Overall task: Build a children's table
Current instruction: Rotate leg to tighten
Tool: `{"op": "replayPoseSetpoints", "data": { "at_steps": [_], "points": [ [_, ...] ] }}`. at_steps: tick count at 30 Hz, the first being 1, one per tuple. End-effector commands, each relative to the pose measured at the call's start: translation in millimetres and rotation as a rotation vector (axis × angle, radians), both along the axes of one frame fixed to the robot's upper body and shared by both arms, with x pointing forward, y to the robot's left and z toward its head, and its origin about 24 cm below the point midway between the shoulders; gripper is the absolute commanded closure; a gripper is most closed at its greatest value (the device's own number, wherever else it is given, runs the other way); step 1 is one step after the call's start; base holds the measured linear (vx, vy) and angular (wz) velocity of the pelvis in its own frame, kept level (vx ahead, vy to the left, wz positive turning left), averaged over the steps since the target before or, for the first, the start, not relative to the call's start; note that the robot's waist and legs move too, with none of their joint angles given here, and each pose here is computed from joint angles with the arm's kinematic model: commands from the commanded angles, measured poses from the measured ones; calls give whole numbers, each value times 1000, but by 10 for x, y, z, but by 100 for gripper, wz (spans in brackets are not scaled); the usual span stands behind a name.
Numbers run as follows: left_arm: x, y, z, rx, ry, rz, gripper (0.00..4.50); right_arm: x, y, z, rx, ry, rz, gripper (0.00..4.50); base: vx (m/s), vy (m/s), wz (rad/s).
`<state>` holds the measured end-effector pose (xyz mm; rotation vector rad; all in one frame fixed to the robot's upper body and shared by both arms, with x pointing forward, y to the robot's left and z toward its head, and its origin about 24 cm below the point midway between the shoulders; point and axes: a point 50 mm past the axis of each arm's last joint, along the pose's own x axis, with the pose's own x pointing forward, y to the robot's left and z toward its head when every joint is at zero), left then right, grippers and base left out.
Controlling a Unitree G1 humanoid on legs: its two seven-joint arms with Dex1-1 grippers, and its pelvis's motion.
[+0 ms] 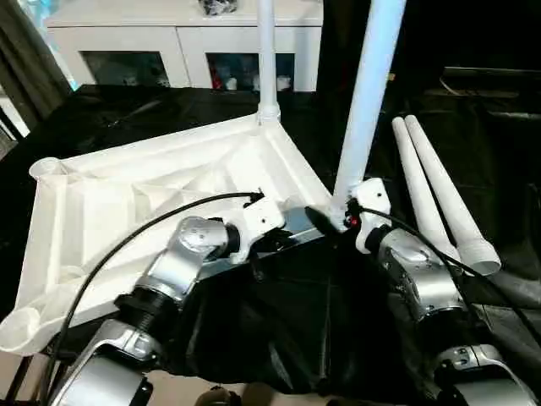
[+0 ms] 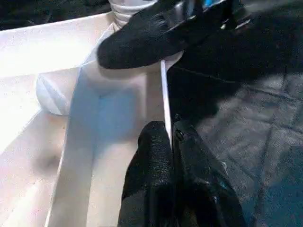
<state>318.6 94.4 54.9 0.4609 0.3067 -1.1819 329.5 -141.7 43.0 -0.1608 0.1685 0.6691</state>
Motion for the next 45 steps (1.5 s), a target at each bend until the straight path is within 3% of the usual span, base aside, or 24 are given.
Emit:
{"op": "replayPoseSetpoints", "data": {
  "at_steps": [1, 6, 9, 10, 15, 25, 28, 32, 37, 43, 45],
  "points": [
    [-34, -23, 61, -17, -15, -77, 450, -46, 16, -7, -24, 12, 87, 4, 0, 0, 0],
    [-76, 241, 83, 1, 66, -179, 450, -236, -101, 75, -32, 67, 395, 4, 0, 0, 0],
    [-77, 305, 84, 12, 80, -196, 450, -269, -121, 81, -37, 86, 451, 4, 0, 0, 0],
    [-77, 305, 84, 12, 81, -196, 450, -269, -121, 81, -37, 86, 452, 32, 0, 0, 0],
    [-67, 407, 98, 31, 96, -209, 450, -306, -147, 91, -48, 119, 521, 77, 0, 0, 0],
    [-75, 407, 78, 31, 103, -220, 450, -359, -91, 88, -25, 131, 565, 148, 0, 0, 0],
    [-55, 360, 63, 23, 86, -187, 450, -372, -52, 47, 9, 138, 521, 169, 0, 0, 0],
    [10, 190, 33, 23, 47, -89, 450, -279, 59, -66, 33, 111, 286, 173, 0, 0, 0],
    [46, -190, 33, -27, 1, -6, 450, -118, 254, -175, 97, 114, -63, 175, 0, 0, 0],
    [-36, -552, 18, -68, -22, -29, 450, -13, 544, -110, 113, 58, -170, 175, 0, 0, 0],
    [-47, -575, 13, -67, -26, -33, 450, -7, 569, -80, 122, 38, -163, 119, 0, 0, 0]
  ]
}}
